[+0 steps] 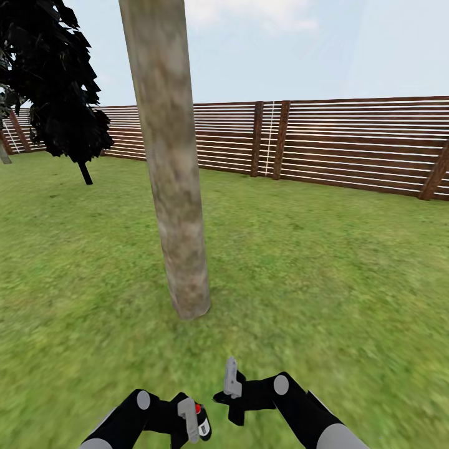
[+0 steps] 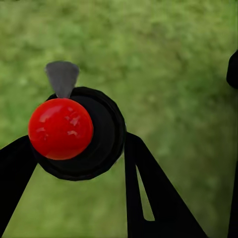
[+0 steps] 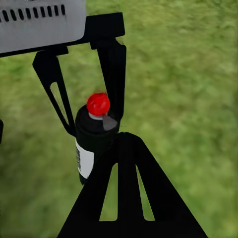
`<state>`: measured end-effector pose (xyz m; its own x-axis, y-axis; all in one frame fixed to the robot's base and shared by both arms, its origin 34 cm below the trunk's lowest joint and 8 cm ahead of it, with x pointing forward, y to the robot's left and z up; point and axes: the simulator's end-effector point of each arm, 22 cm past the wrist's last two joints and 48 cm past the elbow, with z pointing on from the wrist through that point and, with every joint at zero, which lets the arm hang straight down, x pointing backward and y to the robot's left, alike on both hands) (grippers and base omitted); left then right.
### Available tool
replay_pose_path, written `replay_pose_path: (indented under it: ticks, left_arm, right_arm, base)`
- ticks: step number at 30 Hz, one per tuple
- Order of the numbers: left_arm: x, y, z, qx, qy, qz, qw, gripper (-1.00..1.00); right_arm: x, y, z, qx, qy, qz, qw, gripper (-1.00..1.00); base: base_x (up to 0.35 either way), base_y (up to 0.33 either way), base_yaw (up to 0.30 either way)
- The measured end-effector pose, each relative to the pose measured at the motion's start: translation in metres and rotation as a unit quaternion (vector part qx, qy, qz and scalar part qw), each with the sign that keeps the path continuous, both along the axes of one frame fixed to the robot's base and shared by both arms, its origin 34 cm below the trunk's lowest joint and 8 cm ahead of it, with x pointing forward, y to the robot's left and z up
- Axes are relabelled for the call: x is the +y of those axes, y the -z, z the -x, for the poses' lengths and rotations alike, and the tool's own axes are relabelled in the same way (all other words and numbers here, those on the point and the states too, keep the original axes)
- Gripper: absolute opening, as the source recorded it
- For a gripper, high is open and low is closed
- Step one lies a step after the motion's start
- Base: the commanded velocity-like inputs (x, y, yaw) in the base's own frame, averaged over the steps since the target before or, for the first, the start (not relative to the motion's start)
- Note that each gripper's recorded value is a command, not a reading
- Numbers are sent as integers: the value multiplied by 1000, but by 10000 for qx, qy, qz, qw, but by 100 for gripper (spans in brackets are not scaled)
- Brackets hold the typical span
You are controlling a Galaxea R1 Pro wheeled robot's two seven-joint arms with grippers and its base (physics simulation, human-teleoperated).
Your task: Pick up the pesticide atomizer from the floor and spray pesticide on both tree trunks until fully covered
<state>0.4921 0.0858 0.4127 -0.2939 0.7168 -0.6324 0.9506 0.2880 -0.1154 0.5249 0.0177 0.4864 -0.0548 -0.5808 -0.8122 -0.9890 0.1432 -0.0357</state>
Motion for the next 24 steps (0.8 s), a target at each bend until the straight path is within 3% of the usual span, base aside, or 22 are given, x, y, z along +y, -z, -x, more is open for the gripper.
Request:
replay_pose_path:
  ticks: [6, 24]
  left_arm:
    - [-17, -5, 1, 6, 32, 148, 9999, -100]
    - [-34, -12, 0, 1, 7, 347, 9994, -100]
  right_arm:
    - [0, 0, 0, 1, 0, 1, 10000, -100]
    - [-1, 1, 0, 6, -1, 17, 10000, -100]
  base:
    - [0, 0, 0]
    - [0, 0, 0]
